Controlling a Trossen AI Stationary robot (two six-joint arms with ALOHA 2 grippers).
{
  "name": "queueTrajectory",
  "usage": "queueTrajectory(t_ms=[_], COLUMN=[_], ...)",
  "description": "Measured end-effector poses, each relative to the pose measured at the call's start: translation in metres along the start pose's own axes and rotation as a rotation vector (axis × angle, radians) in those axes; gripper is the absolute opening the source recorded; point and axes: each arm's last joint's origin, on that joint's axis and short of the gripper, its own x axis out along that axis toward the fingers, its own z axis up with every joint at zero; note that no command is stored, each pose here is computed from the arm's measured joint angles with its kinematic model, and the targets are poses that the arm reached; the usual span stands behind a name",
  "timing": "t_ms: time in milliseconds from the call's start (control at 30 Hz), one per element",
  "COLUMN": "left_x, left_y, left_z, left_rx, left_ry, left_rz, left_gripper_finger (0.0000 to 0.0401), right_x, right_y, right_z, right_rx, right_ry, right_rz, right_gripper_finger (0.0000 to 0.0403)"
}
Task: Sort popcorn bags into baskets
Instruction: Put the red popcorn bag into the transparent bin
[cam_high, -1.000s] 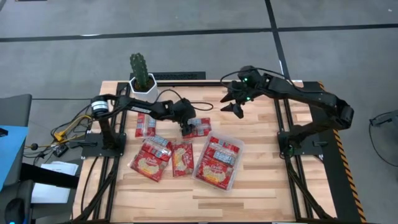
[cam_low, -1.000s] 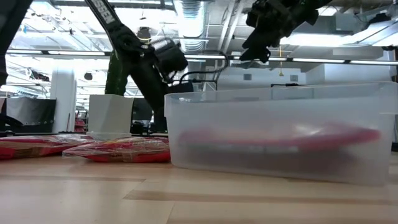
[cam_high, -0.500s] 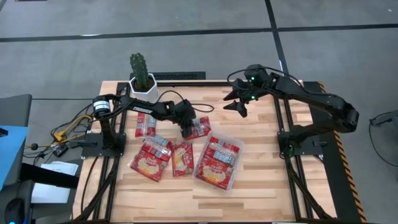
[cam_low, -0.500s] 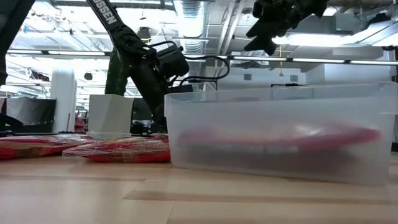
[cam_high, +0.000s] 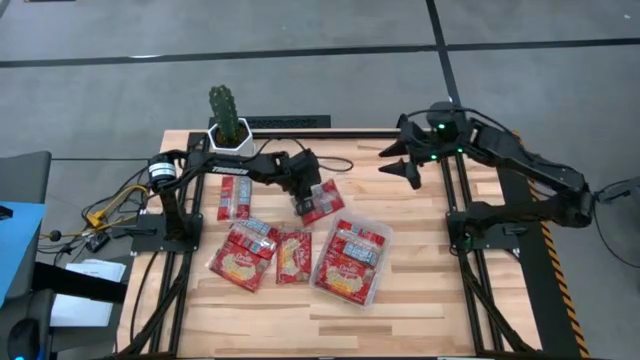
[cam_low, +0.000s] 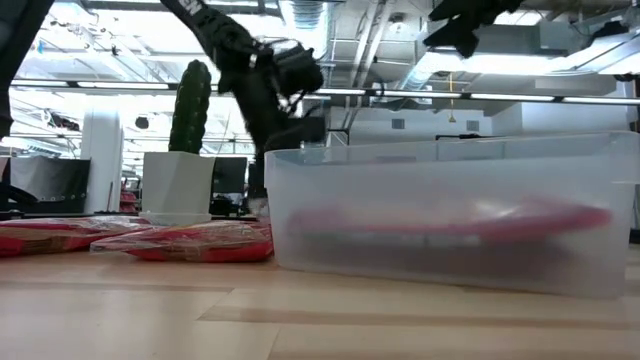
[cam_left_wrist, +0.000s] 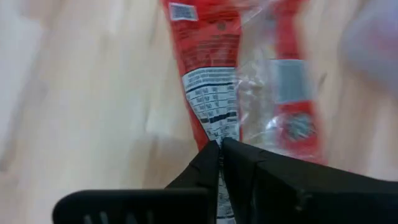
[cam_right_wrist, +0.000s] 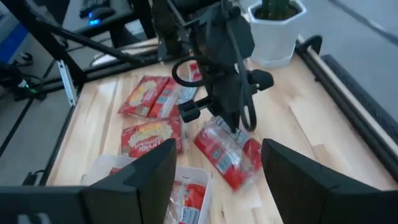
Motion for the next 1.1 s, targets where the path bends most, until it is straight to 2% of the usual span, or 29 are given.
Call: queueTrajectory(t_ms=[233, 400, 600, 800, 967, 1100], left_x=[-0.024, -0.044, -0.075, -0.101, -0.106, -0.104], left_y=[-0.004, -0.014, -0.024, -0.05, -0.08, -0.097], left_z=[0.036, 0.058, 0.086, 0.106, 0.105, 0.104], left_rx=[0.045, 0.097, 0.185, 0.36, 0.518, 0.574], left_ry=[-0.058, -0.091, -0.142, -0.251, -0.283, -0.31], left_rz=[0.009, 0.009, 0.067, -0.066, -0.14, -0.193], left_gripper_finger=[0.0, 0.0, 0.0, 0.0, 0.0, 0.0], right_x=[-0.031, -0.047, -0.062, -0.071, -0.073, -0.073], right_y=[0.014, 0.021, 0.027, 0.031, 0.032, 0.032], right_z=[-0.004, -0.011, -0.016, -0.02, -0.023, -0.025], right_rx=[-0.006, 0.003, 0.0, 0.004, 0.017, 0.023], right_ry=[-0.038, -0.037, -0.046, -0.052, -0.033, -0.017], right_rz=[-0.004, -0.049, -0.076, -0.077, -0.077, -0.077], right_gripper_finger=[0.026, 0.026, 0.026, 0.026, 0.026, 0.026])
